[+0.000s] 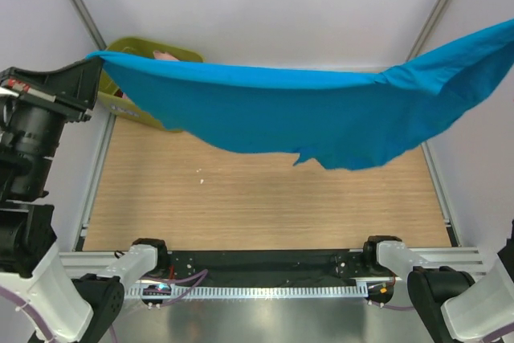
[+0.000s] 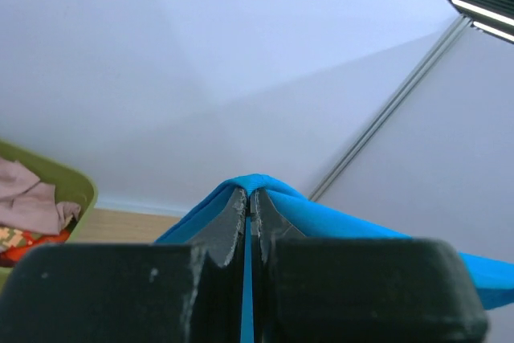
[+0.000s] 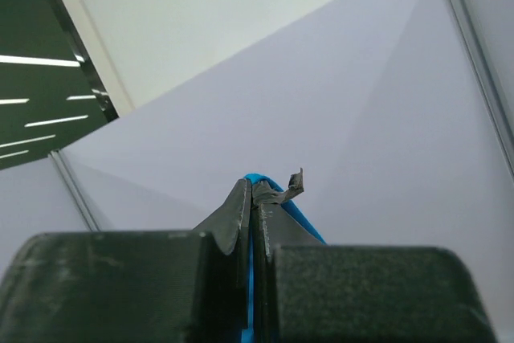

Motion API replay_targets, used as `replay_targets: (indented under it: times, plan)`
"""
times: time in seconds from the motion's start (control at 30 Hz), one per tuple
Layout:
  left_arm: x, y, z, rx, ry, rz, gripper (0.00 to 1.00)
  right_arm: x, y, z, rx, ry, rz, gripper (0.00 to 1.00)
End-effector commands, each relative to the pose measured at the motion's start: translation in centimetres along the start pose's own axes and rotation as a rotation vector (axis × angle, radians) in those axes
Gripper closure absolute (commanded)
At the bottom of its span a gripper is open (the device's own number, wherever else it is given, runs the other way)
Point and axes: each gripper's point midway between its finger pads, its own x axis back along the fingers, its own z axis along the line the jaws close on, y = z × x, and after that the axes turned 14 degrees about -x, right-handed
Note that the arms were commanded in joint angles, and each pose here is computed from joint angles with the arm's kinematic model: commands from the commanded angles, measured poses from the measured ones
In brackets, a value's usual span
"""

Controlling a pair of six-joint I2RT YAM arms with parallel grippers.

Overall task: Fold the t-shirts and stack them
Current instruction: Flatten the tshirt out

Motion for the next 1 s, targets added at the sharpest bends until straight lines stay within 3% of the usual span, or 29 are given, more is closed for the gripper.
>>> replay_targets:
  times: [0.0,0.2,0.5,0.63,0.83,0.97]
  plan:
    - [0.4,1.9,-0.2,-0.037,0.002,-0.066,1.0,0.1,2.1,1.4,0.033,0.039,-0.07,0.99]
    - [-1.2,1.1,0.6,-0.034,0.019,-0.075,1.0,-0.3,2.4,2.4,-0.004,0.083,-0.088,0.99]
    - [-7.0,-3.8,3.0,-0.008,0.036,-0.007,1.0,-3.8,-3.6,-4.5,0.091,-0.069,0.024,0.99]
    - [-9.6,-4.2,3.3,-0.008,0.027,-0.015,1.0,-4.9,-4.6,-5.6,0.124,-0.094,0.04,0.99]
    - [-9.5,-3.5,3.3,-0.016,0.032,-0.038,1.0,-4.4,-3.8,-5.1,0.122,-0.088,0.026,0.99]
    - [-6.9,-2.1,2.9,-0.016,0.039,-0.087,1.0,-3.0,-2.5,-3.6,0.102,-0.058,0.007,0.99]
